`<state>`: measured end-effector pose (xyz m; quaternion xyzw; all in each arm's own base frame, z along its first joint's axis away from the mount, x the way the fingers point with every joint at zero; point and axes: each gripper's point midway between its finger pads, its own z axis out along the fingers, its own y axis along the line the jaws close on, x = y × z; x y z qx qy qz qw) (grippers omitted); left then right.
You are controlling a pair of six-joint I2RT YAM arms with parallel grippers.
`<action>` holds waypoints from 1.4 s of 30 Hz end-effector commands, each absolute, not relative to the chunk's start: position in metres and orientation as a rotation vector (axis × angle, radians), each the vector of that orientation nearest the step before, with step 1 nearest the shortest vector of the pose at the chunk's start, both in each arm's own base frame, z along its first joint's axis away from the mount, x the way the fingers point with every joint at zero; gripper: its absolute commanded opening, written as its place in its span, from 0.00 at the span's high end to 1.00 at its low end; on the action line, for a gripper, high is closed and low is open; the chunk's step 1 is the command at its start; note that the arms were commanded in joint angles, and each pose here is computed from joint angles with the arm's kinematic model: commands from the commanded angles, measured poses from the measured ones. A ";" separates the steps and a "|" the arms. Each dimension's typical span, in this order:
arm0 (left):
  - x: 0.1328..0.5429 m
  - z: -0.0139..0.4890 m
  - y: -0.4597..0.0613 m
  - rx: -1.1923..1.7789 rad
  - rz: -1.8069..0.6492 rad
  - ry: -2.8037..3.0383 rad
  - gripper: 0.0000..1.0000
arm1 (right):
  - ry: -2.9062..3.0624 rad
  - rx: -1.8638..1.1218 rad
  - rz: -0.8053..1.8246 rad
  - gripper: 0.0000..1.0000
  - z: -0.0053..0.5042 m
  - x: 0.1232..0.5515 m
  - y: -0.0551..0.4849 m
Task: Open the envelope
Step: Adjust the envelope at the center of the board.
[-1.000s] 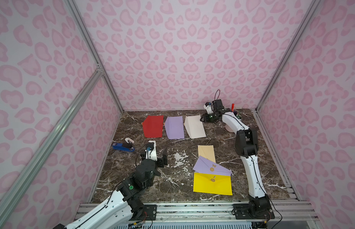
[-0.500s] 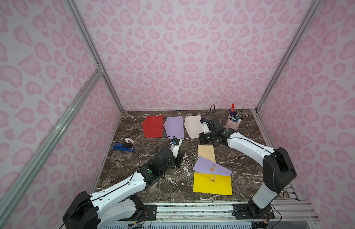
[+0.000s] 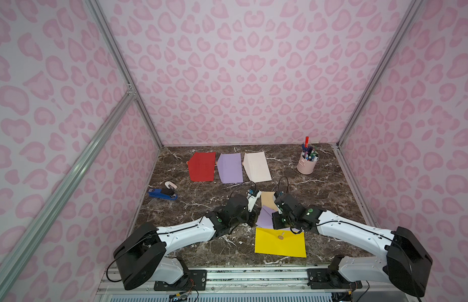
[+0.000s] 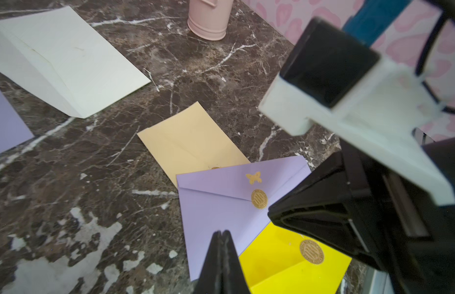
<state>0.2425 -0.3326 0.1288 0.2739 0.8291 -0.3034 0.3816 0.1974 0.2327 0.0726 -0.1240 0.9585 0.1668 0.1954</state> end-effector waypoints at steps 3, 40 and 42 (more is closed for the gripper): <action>0.233 0.125 -0.352 0.730 -0.841 2.124 0.96 | 2.743 -0.263 0.498 1.00 0.055 0.176 0.223; 0.165 0.009 -0.379 0.703 -1.191 2.536 0.96 | 2.876 -0.228 0.569 1.00 0.007 0.127 0.206; 0.163 0.001 -0.374 0.683 -1.175 2.569 0.96 | 2.883 -0.222 0.562 1.00 0.006 0.126 0.204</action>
